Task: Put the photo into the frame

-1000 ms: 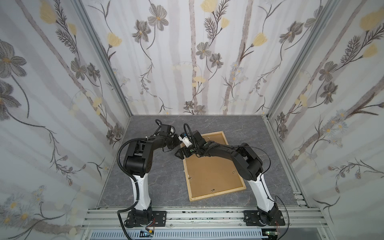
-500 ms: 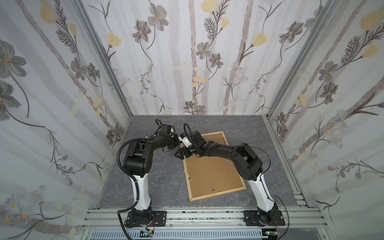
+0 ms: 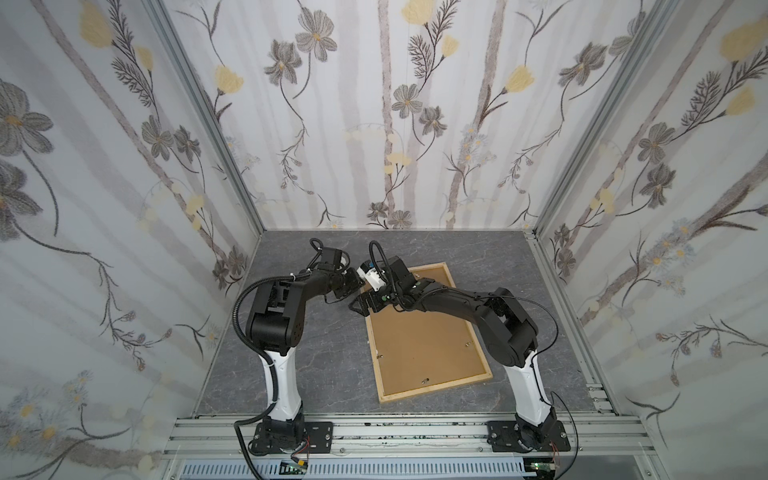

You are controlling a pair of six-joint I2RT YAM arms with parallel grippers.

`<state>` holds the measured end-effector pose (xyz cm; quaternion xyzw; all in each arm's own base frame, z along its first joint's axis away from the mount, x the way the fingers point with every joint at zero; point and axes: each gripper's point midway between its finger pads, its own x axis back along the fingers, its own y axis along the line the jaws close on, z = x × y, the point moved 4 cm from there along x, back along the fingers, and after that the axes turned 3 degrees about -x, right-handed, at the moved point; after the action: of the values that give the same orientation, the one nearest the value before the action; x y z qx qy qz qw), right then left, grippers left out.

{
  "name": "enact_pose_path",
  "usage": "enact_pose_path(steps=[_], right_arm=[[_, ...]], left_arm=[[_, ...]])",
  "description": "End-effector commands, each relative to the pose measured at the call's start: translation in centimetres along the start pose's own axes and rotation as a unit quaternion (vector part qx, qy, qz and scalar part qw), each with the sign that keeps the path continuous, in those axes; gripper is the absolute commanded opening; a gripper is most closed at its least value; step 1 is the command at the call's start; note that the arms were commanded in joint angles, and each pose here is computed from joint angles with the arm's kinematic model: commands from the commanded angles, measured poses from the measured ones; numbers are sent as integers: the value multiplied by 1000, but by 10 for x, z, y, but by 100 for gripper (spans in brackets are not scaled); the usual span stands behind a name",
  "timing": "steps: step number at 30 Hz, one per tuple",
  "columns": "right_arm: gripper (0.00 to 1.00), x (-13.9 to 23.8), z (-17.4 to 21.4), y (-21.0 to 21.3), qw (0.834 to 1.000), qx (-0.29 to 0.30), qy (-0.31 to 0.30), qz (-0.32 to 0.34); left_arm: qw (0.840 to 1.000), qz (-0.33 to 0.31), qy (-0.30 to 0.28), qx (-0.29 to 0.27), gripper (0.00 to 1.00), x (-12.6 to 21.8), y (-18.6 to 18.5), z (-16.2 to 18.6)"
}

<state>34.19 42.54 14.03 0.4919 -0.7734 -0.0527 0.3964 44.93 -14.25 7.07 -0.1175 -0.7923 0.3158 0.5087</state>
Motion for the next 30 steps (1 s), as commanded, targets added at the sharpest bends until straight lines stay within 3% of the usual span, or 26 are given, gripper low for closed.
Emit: enact_pose_path(steps=[1,5,9,12,15,19,24,30], right_arm=[[100,31,-20,9,999,8,-42,15],[100,80,-23,3,994,-11,-89,56],[100,135,-3,-31,979,-78,-135,128],[100,180,25,-67,957,-147,-164,188],[100,220,64,-104,924,-221,-189,248],[100,248,131,-136,891,-295,-182,293],[100,249,172,-141,885,-323,-158,295],[100,239,185,-136,894,-331,-147,263]], left_arm=[[1000,7,-15,-6,54,14,-14,-11],[999,10,-32,-13,69,34,-26,-16],[998,13,-50,-19,73,60,-31,-7],[998,10,-58,-15,75,76,-27,11],[998,10,-54,-14,78,84,-20,44],[999,8,-38,-7,80,84,-6,97],[999,34,-31,21,81,84,3,145],[997,55,-35,31,83,90,4,161]])
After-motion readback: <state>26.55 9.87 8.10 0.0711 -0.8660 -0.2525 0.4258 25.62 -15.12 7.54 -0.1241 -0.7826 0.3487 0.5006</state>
